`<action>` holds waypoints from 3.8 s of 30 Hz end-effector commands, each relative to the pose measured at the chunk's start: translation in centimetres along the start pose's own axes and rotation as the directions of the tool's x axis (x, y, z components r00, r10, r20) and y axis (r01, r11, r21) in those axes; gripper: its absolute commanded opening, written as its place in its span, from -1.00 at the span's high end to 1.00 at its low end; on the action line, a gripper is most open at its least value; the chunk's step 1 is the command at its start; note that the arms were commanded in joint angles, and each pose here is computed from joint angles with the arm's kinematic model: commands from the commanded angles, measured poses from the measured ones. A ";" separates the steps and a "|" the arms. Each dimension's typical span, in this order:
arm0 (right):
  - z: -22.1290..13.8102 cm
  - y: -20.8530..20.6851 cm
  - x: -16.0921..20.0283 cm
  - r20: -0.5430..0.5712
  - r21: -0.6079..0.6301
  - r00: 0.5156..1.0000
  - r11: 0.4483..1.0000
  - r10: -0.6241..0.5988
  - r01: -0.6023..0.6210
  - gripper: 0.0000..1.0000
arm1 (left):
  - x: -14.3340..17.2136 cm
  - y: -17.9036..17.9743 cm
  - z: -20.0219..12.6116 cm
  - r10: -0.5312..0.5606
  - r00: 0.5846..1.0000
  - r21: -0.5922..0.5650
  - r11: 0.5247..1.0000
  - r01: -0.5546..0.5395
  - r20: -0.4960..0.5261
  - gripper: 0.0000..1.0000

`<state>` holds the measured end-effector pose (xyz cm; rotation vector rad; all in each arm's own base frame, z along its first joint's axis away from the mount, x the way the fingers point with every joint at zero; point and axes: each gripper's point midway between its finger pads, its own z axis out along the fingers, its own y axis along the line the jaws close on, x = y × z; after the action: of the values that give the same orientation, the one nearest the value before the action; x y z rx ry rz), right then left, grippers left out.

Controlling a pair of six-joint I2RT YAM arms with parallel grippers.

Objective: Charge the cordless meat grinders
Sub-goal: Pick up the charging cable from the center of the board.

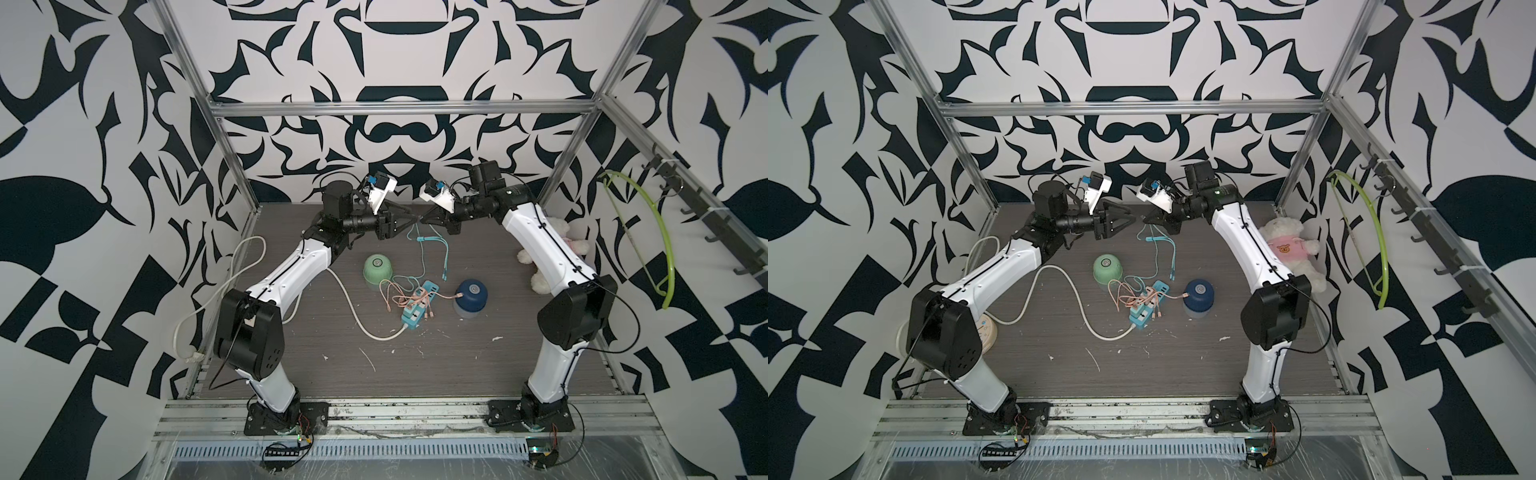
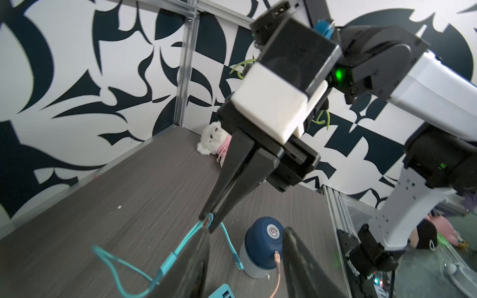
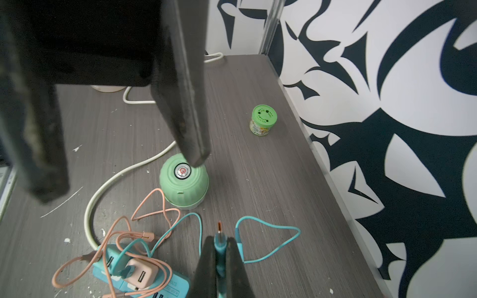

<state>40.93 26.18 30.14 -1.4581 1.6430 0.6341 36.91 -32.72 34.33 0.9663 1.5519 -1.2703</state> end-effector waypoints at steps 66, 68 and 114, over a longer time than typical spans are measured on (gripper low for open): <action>-0.3 4.5 -3.1 0.092 -0.221 0.993 0.974 0.080 -0.058 1.00 | 2.2 -2.0 1.5 -0.025 0.995 0.211 0.977 0.045 -0.100 0.43; -0.3 4.6 -3.2 0.098 -0.228 0.992 0.972 0.086 -0.062 1.00 | 2.1 -2.0 1.6 -0.027 0.995 0.215 0.975 0.047 -0.096 0.34; -2.0 4.3 -3.9 0.126 -0.217 0.981 0.969 0.147 -0.118 1.00 | 1.8 -1.5 0.2 -0.053 0.997 0.162 0.985 0.060 -0.051 0.37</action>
<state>37.03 27.95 31.26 -1.4091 1.6923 1.0363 35.48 -33.81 31.22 1.0720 1.5832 -1.4553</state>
